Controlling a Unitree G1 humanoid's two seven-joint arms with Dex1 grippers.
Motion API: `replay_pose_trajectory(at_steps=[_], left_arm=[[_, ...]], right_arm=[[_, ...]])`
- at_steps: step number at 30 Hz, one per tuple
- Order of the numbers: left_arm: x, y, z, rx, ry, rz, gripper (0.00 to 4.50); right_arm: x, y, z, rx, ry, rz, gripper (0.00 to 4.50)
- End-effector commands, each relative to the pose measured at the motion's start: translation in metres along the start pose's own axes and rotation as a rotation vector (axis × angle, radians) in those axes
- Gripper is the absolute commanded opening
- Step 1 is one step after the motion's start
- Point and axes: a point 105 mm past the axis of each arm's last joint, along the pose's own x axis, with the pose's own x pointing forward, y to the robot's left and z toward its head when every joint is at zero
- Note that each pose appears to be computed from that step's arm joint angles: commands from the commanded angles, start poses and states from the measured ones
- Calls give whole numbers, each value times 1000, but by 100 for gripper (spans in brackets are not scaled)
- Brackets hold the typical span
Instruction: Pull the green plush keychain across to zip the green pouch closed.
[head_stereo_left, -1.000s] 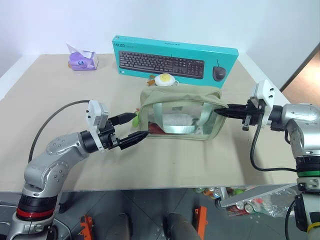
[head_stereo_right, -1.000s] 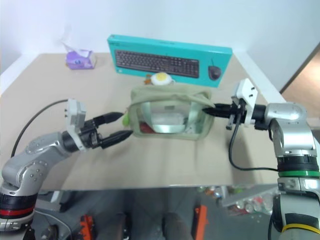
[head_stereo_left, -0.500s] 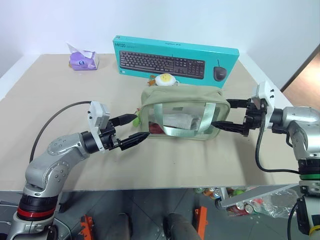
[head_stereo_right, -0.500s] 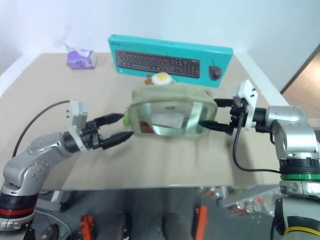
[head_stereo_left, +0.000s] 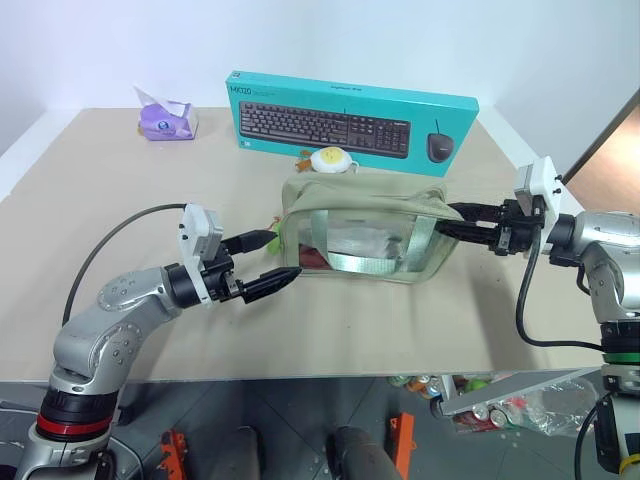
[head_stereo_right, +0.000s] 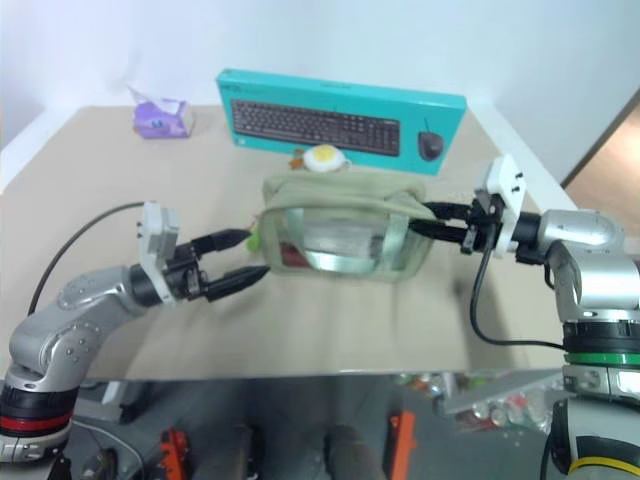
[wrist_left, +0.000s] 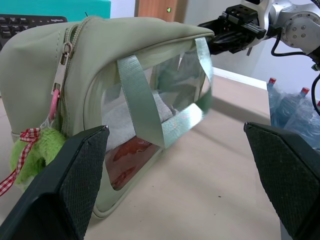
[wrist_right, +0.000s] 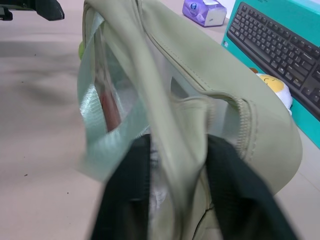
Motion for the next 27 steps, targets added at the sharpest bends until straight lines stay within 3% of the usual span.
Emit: replay_pose_trajectory(at_steps=[1, 7, 15, 25, 27], left_arm=[[1, 0, 8, 42, -17, -7, 450], [2, 8, 11, 31, -35, 34, 450], [-15, 61, 5, 11, -30, 271, 450], [-7, 76, -15, 35, 14, 164, 450], [-4, 80, -17, 32, 23, 148, 397]], right_arm=[[-8, -4, 17, -58, -40, -25, 5], [-7, -5, 15, -70, -29, -29, 5], [-5, -5, 15, -81, -21, -23, 5], [-5, -7, 17, -100, -13, -26, 5], [-5, -6, 16, -100, -10, -25, 0]])
